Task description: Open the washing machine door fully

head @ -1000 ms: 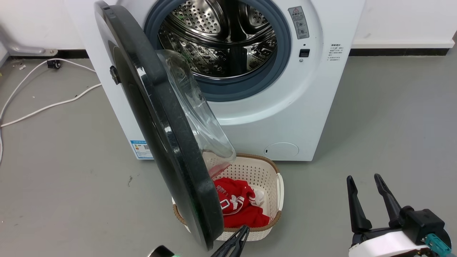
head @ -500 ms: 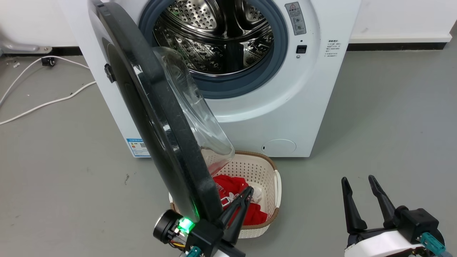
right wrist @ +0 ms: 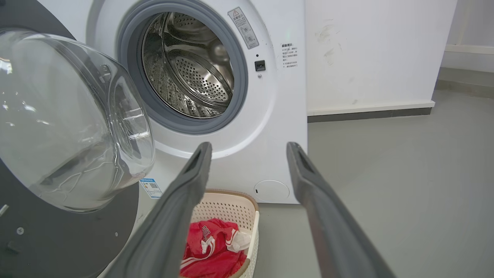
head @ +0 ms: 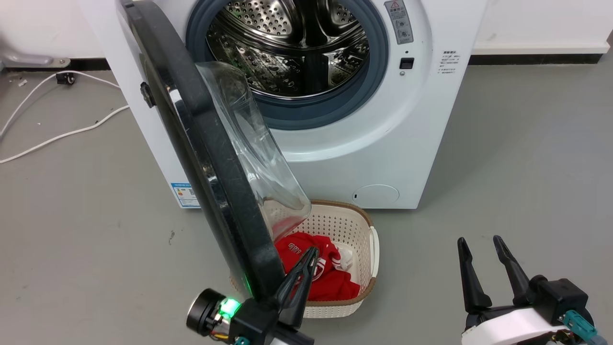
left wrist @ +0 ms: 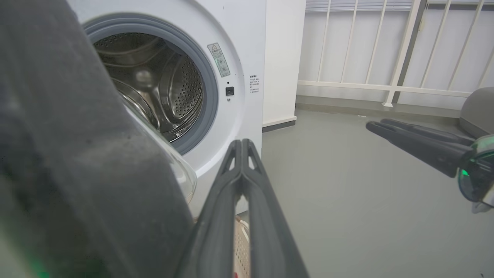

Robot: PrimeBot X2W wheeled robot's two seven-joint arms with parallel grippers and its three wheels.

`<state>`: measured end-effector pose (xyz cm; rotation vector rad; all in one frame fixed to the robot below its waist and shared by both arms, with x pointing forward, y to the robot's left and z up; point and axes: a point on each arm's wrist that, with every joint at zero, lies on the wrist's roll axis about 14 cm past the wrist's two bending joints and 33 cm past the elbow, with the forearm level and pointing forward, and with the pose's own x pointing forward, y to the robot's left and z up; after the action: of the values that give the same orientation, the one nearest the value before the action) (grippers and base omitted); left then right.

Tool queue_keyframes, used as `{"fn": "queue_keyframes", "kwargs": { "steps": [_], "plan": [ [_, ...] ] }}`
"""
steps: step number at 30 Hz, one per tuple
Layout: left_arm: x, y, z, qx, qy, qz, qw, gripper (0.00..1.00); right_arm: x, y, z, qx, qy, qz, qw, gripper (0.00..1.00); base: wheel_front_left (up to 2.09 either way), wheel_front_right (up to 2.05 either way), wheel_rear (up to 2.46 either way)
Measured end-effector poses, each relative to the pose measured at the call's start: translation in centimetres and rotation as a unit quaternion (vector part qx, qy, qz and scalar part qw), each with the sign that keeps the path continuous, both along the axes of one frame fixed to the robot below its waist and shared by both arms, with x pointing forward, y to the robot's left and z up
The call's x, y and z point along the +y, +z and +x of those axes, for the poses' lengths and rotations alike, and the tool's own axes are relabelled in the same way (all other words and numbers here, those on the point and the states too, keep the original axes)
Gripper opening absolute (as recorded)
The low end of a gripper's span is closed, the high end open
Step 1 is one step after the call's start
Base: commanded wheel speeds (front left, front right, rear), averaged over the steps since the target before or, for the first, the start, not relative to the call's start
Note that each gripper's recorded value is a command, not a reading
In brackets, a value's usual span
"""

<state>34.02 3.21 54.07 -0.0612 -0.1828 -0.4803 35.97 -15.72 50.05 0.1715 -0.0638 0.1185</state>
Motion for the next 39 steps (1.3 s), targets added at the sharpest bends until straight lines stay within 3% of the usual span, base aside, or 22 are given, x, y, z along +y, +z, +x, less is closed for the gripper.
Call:
{"fn": "queue_keyframes", "kwargs": {
  "steps": [19, 28, 39],
  "plan": [
    [7.4, -1.9, -4.1, 0.039, 0.139, -0.011, 0.989, 0.00, 3.4, -0.5, 1.5, 0.007, 0.051, 0.004, 0.999, 1.00, 0.00, 0.00, 0.00],
    [13.7, -2.7, -5.8, 0.050, 0.246, 0.003, 0.968, 0.00, 7.4, -0.5, 2.7, 0.009, 0.110, 0.005, 0.994, 1.00, 0.00, 0.00, 0.00],
    [23.4, -2.7, -4.7, 0.053, 0.361, 0.023, 0.931, 0.00, 7.2, -1.1, 3.2, 0.019, 0.107, 0.006, 0.994, 1.00, 0.00, 0.00, 0.00]
  ]
}}
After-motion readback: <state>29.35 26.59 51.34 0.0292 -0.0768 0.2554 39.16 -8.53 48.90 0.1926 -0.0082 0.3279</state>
